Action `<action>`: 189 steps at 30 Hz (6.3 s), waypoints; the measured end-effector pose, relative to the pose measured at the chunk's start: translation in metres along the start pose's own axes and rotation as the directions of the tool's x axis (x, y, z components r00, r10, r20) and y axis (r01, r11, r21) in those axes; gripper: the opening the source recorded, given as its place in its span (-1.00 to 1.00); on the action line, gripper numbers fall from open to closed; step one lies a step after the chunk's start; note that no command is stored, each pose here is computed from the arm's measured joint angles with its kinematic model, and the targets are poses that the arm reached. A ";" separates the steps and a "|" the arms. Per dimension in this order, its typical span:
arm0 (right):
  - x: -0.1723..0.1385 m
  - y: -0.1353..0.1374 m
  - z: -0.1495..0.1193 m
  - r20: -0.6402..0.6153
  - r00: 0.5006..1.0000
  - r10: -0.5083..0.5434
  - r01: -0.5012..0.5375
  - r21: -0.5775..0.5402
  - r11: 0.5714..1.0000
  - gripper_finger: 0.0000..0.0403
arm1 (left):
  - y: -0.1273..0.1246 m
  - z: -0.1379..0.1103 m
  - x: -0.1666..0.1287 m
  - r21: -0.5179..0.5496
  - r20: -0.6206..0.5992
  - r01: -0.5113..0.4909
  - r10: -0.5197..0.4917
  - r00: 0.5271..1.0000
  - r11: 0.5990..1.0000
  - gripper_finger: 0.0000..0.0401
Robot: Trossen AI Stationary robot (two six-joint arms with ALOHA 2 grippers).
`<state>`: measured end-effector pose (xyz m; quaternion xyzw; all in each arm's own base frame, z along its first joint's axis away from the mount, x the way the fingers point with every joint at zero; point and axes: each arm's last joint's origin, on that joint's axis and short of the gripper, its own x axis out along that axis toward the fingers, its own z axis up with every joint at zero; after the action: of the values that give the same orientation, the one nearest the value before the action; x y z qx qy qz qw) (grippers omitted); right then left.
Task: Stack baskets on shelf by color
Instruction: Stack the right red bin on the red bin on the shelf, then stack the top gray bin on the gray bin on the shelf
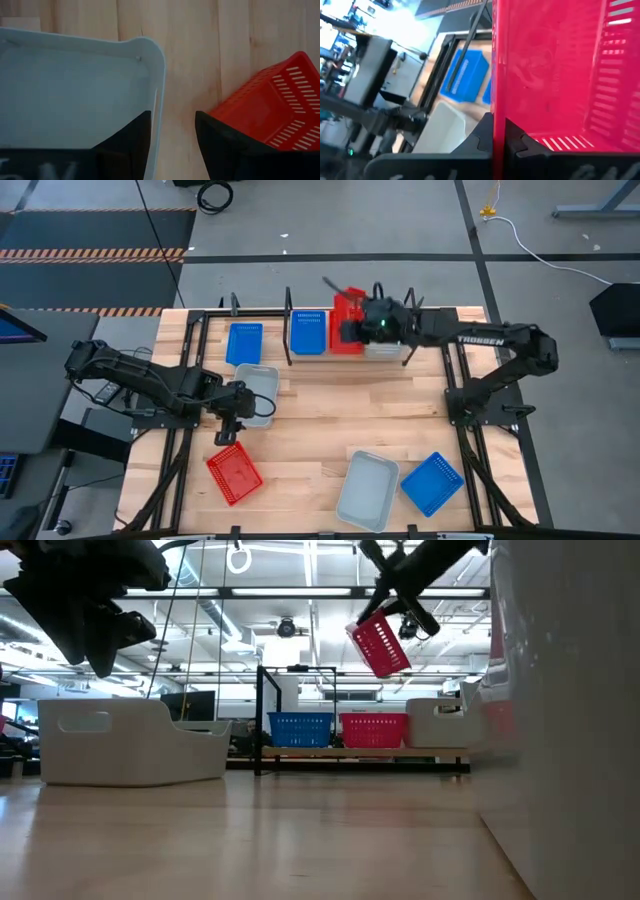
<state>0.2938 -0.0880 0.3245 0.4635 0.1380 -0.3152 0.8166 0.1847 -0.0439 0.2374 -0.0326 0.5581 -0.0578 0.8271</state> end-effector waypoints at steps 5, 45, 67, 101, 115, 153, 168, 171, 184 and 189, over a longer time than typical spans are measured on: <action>0.020 -0.015 0.013 -0.071 0.997 -0.001 0.003 0.027 1.000 -0.98 | 0.000 0.000 0.000 -0.025 0.004 -0.006 0.006 1.000 1.000 -0.20; 0.064 -0.040 0.014 -0.182 0.982 -0.056 0.063 0.035 0.997 -0.41 | -0.005 -0.002 0.000 -0.082 -0.010 0.001 -0.002 1.000 0.997 -0.20; 0.019 0.022 0.009 -0.356 0.900 -0.252 -0.119 -0.757 0.643 -0.41 | -0.005 -0.002 0.000 -0.082 -0.007 -0.010 0.009 1.000 0.997 -0.20; 0.054 0.017 -0.008 -0.283 0.885 -0.369 -0.043 -0.839 0.542 -0.38 | -0.005 -0.002 0.000 -0.102 -0.007 -0.017 0.016 1.000 0.995 -0.20; 0.080 -0.007 -0.016 -0.300 0.878 -0.372 -0.043 -0.825 0.564 -0.03 | -0.005 -0.002 0.000 -0.106 -0.007 -0.017 0.016 1.000 0.994 -0.20; 0.061 0.000 -0.001 -0.314 0.829 -0.463 -0.123 -0.910 0.396 -0.94 | -0.004 -0.001 0.000 -0.117 0.002 -0.034 0.034 0.999 0.993 -0.20; 0.072 -0.007 -0.007 -0.303 0.849 -0.432 -0.087 -0.888 0.452 -0.59 | -0.005 0.000 0.000 -0.128 0.014 -0.029 0.031 0.999 0.991 -0.20; 0.073 -0.005 -0.005 -0.291 0.864 -0.410 -0.083 -0.887 0.455 -0.51 | -0.005 0.000 0.000 -0.128 0.014 -0.029 0.031 0.999 0.991 -0.20; 0.029 0.034 0.005 -0.276 0.923 -0.268 -0.022 -0.733 0.680 -0.37 | -0.007 -0.006 0.000 0.048 -0.053 0.025 -0.022 0.998 0.999 -0.20; 0.006 0.050 -0.005 -0.286 0.936 -0.204 -0.057 -0.696 0.715 -0.38 | -0.005 -0.007 0.003 0.195 -0.077 -0.017 0.032 0.997 0.981 -0.10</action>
<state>0.3310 -0.0670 0.3525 0.1647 0.4047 -0.1874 0.8798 0.1787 -0.0490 0.2329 0.0574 0.5828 -0.1031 0.8040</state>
